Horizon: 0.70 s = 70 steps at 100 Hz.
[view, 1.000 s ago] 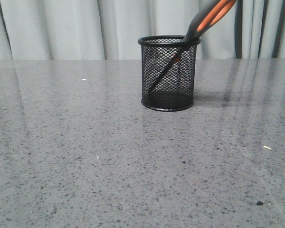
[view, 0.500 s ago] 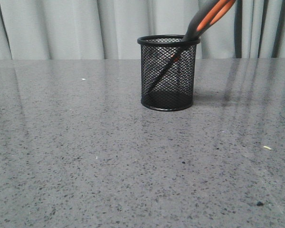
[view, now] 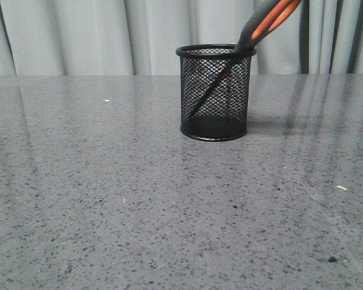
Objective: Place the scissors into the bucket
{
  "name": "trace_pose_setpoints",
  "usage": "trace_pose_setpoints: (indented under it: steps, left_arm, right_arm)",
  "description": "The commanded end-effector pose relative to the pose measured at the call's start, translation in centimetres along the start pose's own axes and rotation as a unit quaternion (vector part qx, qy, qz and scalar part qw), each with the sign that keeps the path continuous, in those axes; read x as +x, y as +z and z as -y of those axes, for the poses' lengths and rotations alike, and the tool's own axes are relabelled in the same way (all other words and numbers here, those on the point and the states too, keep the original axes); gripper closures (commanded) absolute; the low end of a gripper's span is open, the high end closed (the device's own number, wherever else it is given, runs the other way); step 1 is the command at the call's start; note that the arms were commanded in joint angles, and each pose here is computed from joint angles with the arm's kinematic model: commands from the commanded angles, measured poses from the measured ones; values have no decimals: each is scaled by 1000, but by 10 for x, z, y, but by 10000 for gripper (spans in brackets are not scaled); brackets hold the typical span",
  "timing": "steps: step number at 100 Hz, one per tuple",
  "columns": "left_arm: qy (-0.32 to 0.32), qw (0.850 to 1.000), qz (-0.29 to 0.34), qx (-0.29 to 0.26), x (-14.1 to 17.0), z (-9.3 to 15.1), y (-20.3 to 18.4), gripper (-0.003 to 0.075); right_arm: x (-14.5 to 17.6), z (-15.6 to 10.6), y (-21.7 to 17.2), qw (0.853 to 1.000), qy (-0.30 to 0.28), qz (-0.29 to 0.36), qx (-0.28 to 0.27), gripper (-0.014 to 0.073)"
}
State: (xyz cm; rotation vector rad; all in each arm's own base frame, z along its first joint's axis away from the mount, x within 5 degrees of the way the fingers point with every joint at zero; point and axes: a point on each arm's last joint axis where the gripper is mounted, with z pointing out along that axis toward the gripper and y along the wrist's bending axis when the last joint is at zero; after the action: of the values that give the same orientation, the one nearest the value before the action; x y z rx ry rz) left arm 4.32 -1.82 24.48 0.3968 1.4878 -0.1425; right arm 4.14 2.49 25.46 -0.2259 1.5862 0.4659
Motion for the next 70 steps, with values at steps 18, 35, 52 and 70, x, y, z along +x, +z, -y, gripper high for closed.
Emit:
trace_pose_setpoints:
  steps: [18,35,52,70]
  left_arm:
    - [-34,992,10,-124,4,-13,2,740]
    - [-75,981,-11,-177,36,-15,2,740]
    - [-69,980,4,-186,48,-15,4,740]
    - [-72,982,-14,-173,51,-13,4,740]
  right_arm:
    - [-15,0,-1,999,1,47,7,661]
    - [-15,0,-1,999,1,47,7,661]
    - [-15,0,-1,999,1,47,7,661]
    - [-15,0,-1,999,1,47,7,661]
